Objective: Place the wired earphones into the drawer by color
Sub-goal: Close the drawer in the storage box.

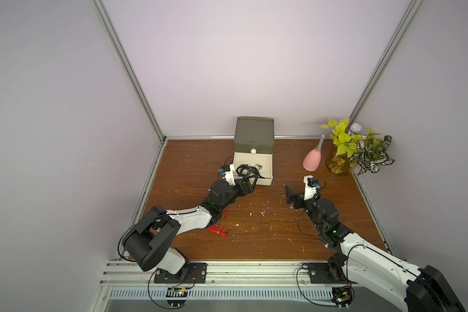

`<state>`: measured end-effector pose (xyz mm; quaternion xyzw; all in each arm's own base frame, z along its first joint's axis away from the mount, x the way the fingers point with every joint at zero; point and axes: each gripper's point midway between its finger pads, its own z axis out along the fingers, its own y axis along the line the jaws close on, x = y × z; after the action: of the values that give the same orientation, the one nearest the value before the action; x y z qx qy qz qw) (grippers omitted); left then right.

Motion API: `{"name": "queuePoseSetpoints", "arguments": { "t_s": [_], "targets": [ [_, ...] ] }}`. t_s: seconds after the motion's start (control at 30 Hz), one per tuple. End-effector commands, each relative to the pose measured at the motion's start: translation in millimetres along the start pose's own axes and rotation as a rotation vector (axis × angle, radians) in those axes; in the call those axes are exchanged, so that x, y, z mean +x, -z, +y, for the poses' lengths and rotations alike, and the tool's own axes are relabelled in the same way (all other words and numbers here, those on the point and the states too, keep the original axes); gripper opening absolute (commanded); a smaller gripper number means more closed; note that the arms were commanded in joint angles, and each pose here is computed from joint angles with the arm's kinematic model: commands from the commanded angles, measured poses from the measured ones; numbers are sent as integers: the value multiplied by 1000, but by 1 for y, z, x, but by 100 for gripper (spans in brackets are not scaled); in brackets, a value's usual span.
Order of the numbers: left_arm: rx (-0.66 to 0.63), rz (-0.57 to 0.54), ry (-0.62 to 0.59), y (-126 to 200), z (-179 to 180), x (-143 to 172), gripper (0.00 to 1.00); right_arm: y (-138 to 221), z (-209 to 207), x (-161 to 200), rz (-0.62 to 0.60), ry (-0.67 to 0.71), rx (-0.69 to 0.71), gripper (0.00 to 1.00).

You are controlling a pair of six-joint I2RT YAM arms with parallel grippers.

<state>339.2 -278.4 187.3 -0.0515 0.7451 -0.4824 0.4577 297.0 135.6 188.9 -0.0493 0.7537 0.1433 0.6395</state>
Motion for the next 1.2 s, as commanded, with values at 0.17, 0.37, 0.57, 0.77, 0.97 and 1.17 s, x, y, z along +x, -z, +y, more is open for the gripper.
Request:
{"name": "queuePoseSetpoints", "arguments": {
  "t_s": [0.17,0.37,0.57,0.77,0.97,1.17],
  "targets": [
    [39,-18,-10,-8,-9,-8,100,3,-4,-18,-70,-16,16,99],
    [37,-21,-23,-14,-9,-10,100,4,-4,-18,-72,-16,17,99],
    [41,-25,-33,-21,-10,-12,100,6,-7,-21,-88,-20,28,99],
    [42,-46,-63,-28,-13,-20,100,7,-7,-21,-90,-19,32,99],
    [37,-49,-86,-35,-12,-23,100,8,-8,-22,-94,-18,34,99],
    [23,-38,-99,-44,-8,-25,100,9,-8,-23,-98,-20,36,99]
  ]
}}
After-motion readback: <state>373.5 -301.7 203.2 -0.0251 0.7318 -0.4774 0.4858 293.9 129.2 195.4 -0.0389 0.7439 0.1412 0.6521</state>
